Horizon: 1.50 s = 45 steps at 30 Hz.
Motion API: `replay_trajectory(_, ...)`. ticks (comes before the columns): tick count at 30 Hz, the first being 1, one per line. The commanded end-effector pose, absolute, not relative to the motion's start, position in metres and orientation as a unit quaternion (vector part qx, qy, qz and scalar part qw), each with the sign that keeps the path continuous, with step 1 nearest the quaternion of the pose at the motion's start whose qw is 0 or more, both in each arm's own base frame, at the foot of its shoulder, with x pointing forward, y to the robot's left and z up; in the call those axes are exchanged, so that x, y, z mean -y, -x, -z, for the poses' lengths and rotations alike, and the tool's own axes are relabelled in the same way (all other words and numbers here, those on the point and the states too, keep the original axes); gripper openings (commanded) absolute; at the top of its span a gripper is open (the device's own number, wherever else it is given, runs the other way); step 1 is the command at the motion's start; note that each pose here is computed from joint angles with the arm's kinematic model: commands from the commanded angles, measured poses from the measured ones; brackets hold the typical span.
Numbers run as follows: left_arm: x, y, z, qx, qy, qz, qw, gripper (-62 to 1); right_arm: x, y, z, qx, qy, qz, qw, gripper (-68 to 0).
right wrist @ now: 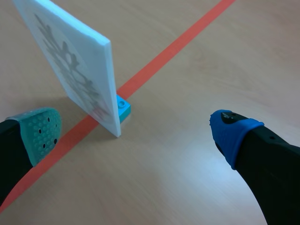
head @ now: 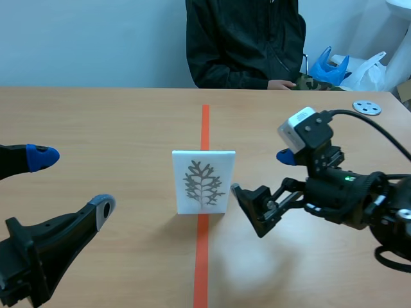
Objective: Sort the leaf by its shape. The table is split by an orange tape line. A compound leaf with several leaflets goes to the left side, a simple leaf with one blade goes to the right side. Return to the home posture when a red brick is placed on the table.
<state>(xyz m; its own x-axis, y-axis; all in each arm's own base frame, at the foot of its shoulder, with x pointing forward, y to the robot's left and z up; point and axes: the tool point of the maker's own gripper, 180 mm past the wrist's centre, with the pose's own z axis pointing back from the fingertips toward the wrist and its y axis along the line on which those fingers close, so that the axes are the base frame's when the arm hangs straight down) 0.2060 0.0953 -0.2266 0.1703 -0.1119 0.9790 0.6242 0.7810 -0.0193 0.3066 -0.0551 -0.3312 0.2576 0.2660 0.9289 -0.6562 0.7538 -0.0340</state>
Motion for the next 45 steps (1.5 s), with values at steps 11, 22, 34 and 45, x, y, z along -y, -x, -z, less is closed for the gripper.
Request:
replay_trajectory(11,-0.091,-0.206,0.219,0.603,0.223,0.248,0.725,1.4,-0.007,-0.323,0.347,0.529,-0.218,-0.349,0.742,0.4)
replay_trajectory(22,-0.091,-0.206,0.219,0.603,0.223,0.248,0.725,1.4,-0.020,-0.317,0.351,0.522,-0.226,-0.362,0.738,-22.4)
replay_trajectory(34,-0.091,-0.206,0.219,0.603,0.223,0.248,0.725,1.4,-0.020,-0.317,0.351,0.521,-0.225,-0.363,0.739,-49.7)
replay_trajectory(45,-0.091,-0.206,0.219,0.603,0.223,0.248,0.725,1.4,-0.020,-0.317,0.352,0.520,-0.225,-0.363,0.740,-63.1)
